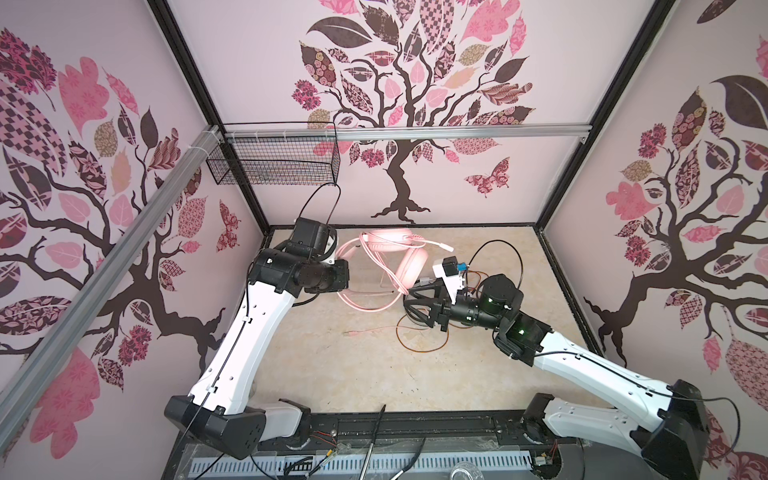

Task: Wrap the headphones
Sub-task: 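Lower the right gripper along the pink cable toward the white headset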

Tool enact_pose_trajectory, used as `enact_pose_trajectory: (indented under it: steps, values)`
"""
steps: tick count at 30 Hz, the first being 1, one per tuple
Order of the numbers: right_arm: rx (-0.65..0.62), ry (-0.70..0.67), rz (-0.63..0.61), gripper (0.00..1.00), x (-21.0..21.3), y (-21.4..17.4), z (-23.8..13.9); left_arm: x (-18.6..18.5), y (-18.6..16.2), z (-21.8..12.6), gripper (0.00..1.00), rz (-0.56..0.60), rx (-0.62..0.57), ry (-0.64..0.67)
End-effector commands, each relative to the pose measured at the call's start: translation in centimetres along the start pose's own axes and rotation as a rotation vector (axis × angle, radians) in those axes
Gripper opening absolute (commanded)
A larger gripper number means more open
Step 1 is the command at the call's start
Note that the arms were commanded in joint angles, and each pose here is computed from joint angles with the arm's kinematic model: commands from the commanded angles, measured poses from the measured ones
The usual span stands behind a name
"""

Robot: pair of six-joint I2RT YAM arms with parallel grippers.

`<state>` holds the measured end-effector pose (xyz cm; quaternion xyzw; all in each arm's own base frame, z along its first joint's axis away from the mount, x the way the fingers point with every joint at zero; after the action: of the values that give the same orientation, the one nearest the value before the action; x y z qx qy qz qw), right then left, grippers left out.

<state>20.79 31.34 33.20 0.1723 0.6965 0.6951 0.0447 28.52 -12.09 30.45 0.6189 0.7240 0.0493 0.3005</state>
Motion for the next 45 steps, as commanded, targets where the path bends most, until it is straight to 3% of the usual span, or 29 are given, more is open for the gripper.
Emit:
enact_pose_trajectory:
  steps: [1,7,16,22,26,32,37,42,45]
  values:
    - [-0.045,0.022,-0.056,0.51,0.6,2.3,0.7,-2.1,1.7,-1.3,0.00,0.004,-0.065,-0.096]
    - [-0.039,0.026,-0.103,0.51,1.1,2.4,1.5,-2.1,1.6,-1.1,0.00,0.006,-0.061,-0.093]
    - [-0.003,-0.104,-0.283,0.46,2.6,2.4,2.4,-2.0,1.7,-1.1,0.00,0.008,-0.063,-0.088]
    - [0.003,-0.132,-0.294,0.42,2.5,2.3,2.4,-1.9,1.6,-1.0,0.00,0.007,-0.060,-0.084]
    - [-0.012,-0.196,-0.285,0.54,1.7,2.7,1.6,-1.8,1.6,-1.0,0.00,0.010,-0.062,-0.082]
    - [0.001,-0.300,-0.271,0.59,0.8,2.8,-1.5,-1.7,1.5,-1.0,0.00,0.013,-0.062,-0.074]
    - [0.030,-0.356,-0.146,0.59,-1.3,0.5,-4.6,-1.7,1.7,-1.4,0.00,0.014,-0.068,-0.072]
    - [0.048,-0.410,0.135,0.58,-7.1,-4.4,-7.6,-1.4,1.8,-1.3,0.00,0.017,-0.044,-0.036]
    - [0.076,-0.378,0.305,0.56,-10.3,-7.8,-7.3,-1.5,1.6,-0.8,0.00,0.016,0.000,-0.027]
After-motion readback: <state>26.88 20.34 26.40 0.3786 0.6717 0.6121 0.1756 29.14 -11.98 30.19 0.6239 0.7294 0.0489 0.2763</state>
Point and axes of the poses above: each gripper's point midway between its finger pads, its own z axis out along the fingers, its own x axis along the line the jaws close on, y = z × x, the point moved 1 cm from there along -z, back along the fingers, and after that the axes turned 11 degrees about -z, right-handed, at the moved point
